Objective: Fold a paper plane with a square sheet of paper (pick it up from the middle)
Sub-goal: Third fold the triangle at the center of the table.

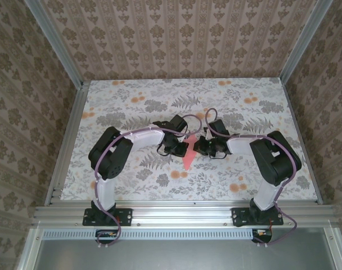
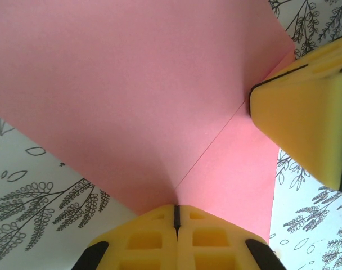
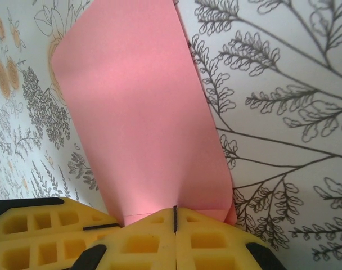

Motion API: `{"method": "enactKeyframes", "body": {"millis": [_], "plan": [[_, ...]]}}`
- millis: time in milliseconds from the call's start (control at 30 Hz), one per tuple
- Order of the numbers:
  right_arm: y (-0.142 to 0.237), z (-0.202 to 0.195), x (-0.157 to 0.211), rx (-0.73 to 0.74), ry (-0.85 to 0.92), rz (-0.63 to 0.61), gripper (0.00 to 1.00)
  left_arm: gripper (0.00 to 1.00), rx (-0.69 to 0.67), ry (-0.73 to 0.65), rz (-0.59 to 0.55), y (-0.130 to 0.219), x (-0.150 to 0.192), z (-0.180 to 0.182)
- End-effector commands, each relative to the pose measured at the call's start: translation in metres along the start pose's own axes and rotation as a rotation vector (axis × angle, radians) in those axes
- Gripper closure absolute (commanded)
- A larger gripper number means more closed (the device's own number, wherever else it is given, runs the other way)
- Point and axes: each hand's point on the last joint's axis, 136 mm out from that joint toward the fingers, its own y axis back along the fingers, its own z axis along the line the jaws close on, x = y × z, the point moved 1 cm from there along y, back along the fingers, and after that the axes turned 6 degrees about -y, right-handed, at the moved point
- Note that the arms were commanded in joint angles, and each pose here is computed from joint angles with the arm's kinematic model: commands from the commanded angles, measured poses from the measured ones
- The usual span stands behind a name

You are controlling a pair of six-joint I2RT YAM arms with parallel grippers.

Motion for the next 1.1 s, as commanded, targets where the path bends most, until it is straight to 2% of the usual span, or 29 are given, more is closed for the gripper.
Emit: {"method": "enactKeyframes", "body": {"millis": [0,433,600,767,867,1067], "plan": [[0.012,0.019,-0.012,-0.051,0.031,-0.014,0.93,1.00,-0.033,-0.003,0.063,-0.008,0.013,0.010],[-0.016,-0.038,-0.007,0.092,-0.039,0.010,0.93,1.00,-0.026,-0.009,0.069,-0.007,0.012,0.009],[0.001,-0.018,-0.018,0.015,-0.025,-0.012,0.93,1.00,-0.023,-0.017,0.081,-0.009,0.016,0.009],[0.026,0.005,-0.036,0.004,0.035,-0.049,0.92,1.00,-0.021,-0.022,0.085,-0.008,0.017,0.009],[0.024,0.013,-0.035,-0.028,0.038,-0.027,0.92,1.00,-0.020,-0.023,0.081,-0.008,0.015,0.008],[0.012,0.002,-0.026,-0.041,-0.006,0.004,0.92,1.00,-0.015,-0.022,0.077,-0.007,0.013,0.007]]}}
